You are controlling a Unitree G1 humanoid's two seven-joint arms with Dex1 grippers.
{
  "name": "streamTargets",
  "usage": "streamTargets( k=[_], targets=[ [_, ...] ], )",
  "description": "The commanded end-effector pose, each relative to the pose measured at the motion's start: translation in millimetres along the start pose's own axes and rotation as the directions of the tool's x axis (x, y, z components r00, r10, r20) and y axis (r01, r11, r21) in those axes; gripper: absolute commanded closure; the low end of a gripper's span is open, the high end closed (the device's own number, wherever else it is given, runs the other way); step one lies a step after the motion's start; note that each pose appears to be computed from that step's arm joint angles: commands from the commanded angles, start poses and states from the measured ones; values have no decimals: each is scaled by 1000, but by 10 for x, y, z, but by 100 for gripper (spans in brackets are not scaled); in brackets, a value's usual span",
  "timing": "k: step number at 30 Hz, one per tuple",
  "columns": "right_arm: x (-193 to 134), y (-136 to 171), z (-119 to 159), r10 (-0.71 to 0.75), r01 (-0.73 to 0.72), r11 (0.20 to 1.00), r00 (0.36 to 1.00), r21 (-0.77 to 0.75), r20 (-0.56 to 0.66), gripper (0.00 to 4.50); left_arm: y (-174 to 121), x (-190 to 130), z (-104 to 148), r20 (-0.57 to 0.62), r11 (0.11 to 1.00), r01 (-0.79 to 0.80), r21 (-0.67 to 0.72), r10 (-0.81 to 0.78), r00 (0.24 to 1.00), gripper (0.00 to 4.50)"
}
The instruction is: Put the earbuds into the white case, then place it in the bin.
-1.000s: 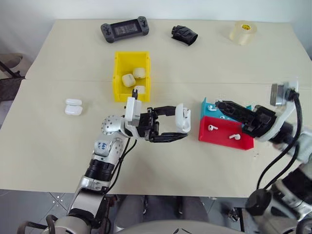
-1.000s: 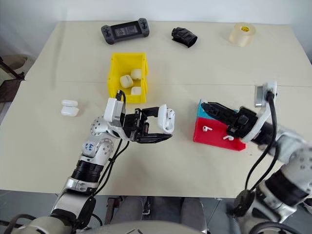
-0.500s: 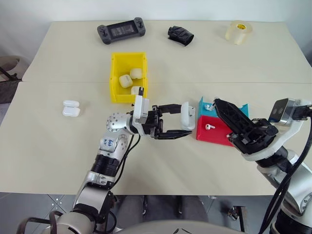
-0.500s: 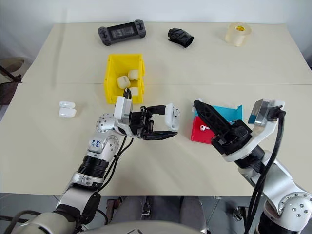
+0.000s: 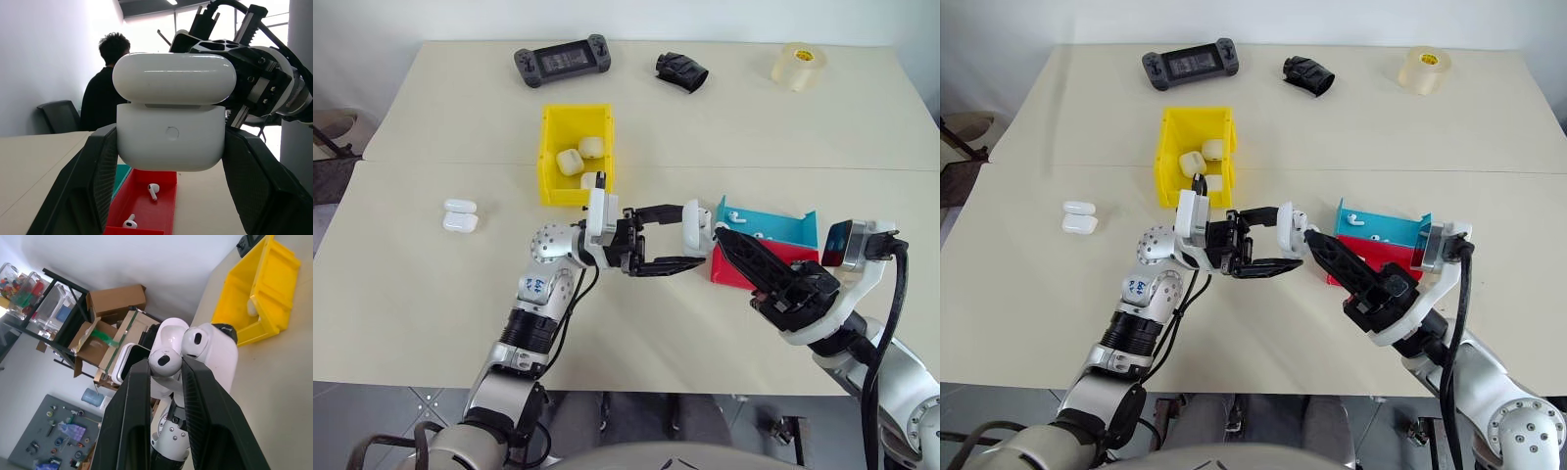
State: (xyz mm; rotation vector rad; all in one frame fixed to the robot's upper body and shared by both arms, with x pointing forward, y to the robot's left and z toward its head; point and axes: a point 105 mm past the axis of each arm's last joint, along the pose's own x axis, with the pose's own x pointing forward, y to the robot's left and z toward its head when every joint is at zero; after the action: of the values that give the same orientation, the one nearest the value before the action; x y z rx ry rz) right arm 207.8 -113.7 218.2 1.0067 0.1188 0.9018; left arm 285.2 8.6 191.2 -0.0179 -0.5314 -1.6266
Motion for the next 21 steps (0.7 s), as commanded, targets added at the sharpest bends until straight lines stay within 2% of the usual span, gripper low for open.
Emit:
streamTargets(
  k=[1, 9, 21],
  targets=[
    [29, 148, 41, 53, -53, 999, 998, 3, 40, 397, -1, 54, 86, 29, 999, 7, 39, -8, 1000, 171],
    [88, 140, 19, 52, -53, 998, 998, 25, 36, 397, -6, 71, 84, 39, 999, 2, 38, -4, 999, 171],
    [1, -57, 4, -67, 68, 998, 998, 9, -13, 397, 72, 73, 167, 97, 998, -46, 38, 42, 994, 171]
  ],
)
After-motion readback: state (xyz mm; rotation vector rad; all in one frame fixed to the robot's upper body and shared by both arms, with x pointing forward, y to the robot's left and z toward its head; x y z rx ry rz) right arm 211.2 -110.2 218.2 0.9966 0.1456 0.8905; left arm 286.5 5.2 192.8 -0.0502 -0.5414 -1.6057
